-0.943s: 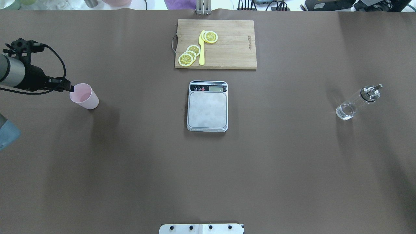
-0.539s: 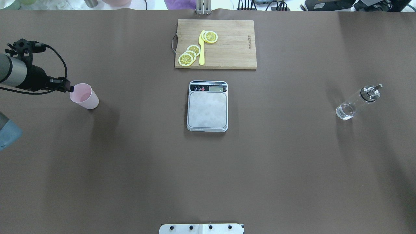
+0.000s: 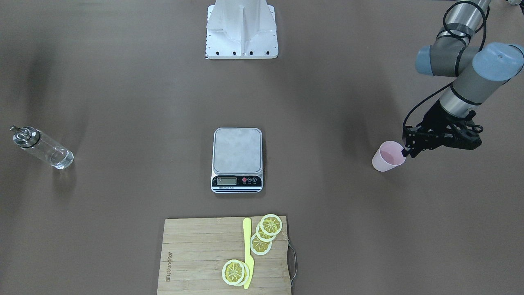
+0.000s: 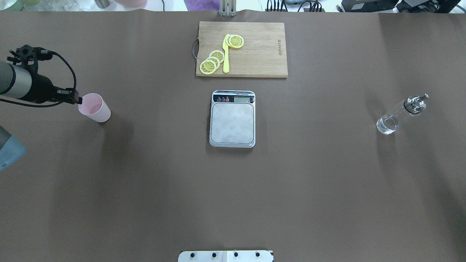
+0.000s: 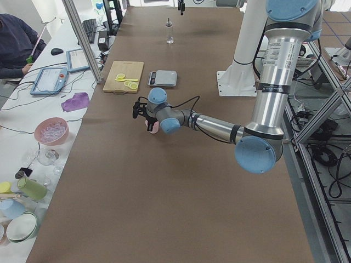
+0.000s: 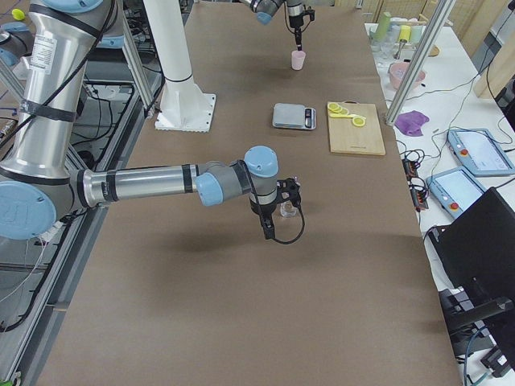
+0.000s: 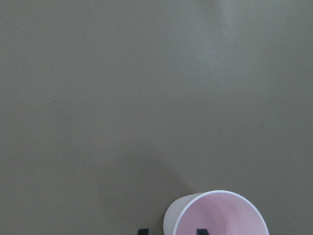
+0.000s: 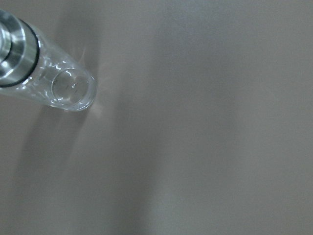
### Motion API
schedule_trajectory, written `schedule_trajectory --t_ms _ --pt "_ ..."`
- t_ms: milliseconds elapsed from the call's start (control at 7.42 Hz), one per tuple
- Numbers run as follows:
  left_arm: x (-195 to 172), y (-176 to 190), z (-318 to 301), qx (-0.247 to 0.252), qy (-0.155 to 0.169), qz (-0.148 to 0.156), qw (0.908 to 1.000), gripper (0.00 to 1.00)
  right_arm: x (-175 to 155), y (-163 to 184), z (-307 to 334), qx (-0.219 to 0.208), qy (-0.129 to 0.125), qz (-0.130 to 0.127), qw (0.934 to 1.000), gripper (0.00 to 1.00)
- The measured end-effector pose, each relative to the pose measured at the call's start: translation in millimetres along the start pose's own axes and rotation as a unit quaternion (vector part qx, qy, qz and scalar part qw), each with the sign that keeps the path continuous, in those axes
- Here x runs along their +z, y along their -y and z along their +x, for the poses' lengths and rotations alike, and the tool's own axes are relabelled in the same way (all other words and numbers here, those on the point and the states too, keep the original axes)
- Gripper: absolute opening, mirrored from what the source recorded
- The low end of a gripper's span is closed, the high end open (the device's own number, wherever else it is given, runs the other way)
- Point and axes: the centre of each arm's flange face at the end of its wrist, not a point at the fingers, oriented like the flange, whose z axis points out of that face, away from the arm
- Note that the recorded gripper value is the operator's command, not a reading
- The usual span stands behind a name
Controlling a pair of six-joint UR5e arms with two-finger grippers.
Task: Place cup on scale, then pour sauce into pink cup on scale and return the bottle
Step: 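Move the left gripper to the pink cup and grasp it, then carry the pink cup with the left gripper over the scale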
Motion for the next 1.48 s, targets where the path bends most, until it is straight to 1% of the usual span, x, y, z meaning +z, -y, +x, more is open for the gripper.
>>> schedule_trajectory --t_ms 269,404,674,1078,1482 --pt "2 -2 2 0.002 0.002 0.0 1.0 0.29 0 0 0 0.0 0.0 0.0 1.0 1.0" --pt "3 -3 3 0.003 0.001 -0.001 1.0 0.26 0 0 0 0.0 0.0 0.0 1.0 1.0" --pt "4 -5 6 0.003 0.0 -0.002 1.0 0.0 0 0 0 0.0 0.0 0.0 1.0 1.0" --pt "0 -6 9 0.001 -0.004 0.001 1.0 0.0 0 0 0 0.0 0.0 0.0 1.0 1.0" --pt "-19 -4 30 -0.005 -0.018 0.009 0.9998 0.0 0 0 0 0.0 0.001 0.0 1.0 1.0"
